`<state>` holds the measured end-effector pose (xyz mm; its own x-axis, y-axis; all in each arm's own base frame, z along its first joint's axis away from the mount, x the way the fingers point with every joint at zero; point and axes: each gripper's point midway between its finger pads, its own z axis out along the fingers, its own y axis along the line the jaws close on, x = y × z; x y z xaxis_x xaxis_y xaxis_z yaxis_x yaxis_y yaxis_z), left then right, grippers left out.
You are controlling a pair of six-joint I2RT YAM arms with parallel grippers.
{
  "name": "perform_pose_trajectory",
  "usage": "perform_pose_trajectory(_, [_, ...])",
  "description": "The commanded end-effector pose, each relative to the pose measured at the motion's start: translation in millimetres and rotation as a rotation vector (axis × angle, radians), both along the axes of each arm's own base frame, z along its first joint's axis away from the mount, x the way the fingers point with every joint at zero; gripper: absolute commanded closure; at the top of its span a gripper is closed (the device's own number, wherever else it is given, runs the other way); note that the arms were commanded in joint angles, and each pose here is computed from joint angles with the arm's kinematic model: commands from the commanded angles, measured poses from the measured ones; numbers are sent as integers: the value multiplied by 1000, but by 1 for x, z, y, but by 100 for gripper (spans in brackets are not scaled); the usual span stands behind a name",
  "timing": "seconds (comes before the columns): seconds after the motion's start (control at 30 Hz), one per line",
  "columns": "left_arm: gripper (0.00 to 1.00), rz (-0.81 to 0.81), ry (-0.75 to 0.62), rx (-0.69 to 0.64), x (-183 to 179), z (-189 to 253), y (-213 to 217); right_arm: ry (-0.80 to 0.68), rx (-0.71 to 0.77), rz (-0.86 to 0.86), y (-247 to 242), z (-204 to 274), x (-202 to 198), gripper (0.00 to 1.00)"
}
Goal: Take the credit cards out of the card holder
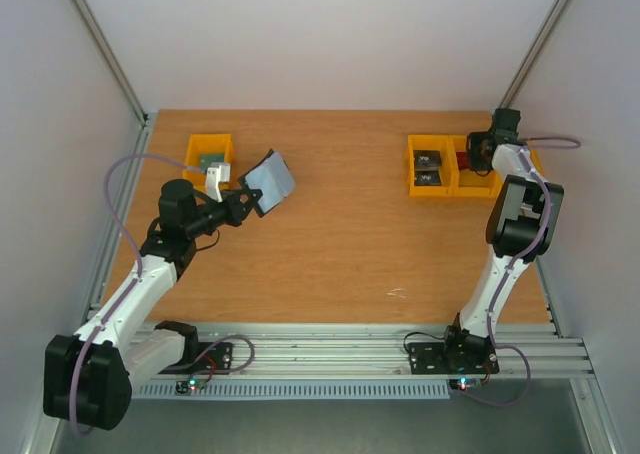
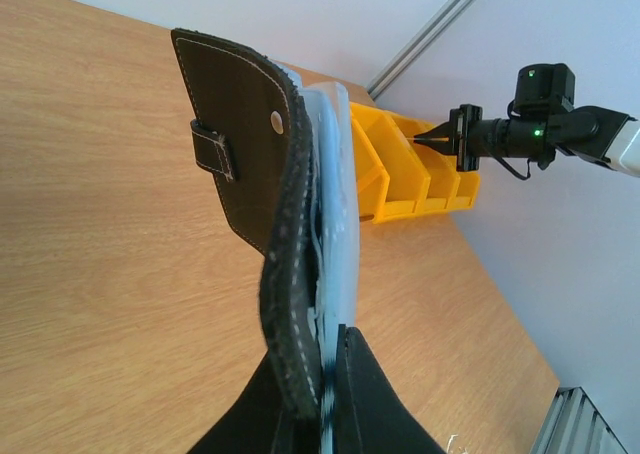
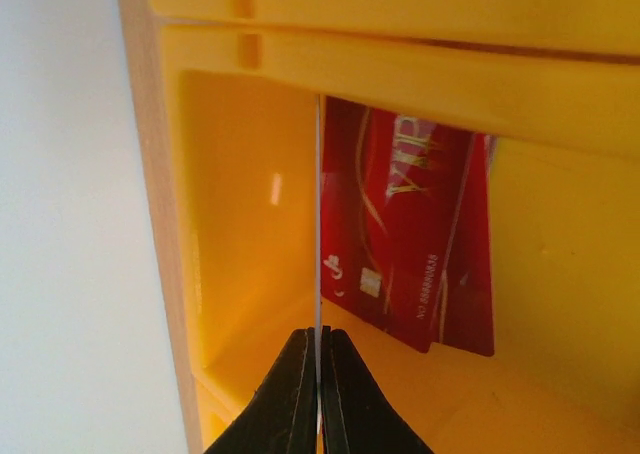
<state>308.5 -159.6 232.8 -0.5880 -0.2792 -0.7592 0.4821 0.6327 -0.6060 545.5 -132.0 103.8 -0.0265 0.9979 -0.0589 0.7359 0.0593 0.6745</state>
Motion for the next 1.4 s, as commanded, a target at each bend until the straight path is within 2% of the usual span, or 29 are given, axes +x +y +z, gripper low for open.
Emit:
perform_pose_trajectory(0.0, [100, 10, -121, -7, 10, 30, 1, 13, 63, -81, 0, -19, -1, 99])
perform_pose_trajectory(0.37, [100, 13, -124, -5, 10, 29, 2, 12, 77, -26, 7, -14, -4, 99])
perform_pose_trajectory(0.63, [100, 17, -126, -4, 9, 29, 2, 70, 46, -6, -4, -17, -9, 98])
perform_pose_trajectory(0.8, [100, 18, -127, -3, 9, 29, 2, 108, 34, 1, -13, -22, -12, 78])
perform_pose_trajectory(0.9, [100, 18, -124, -2, 9, 28, 3, 116, -2, 27, -17, -17, -10, 69])
perform_pose_trajectory(1.1, [100, 20, -122, -1, 9, 26, 3, 132, -44, 91, -18, -12, -3, 62])
perform_pose_trajectory(1.37, [100, 19, -125, -2, 9, 28, 3, 158, -29, 104, -16, -22, -6, 52])
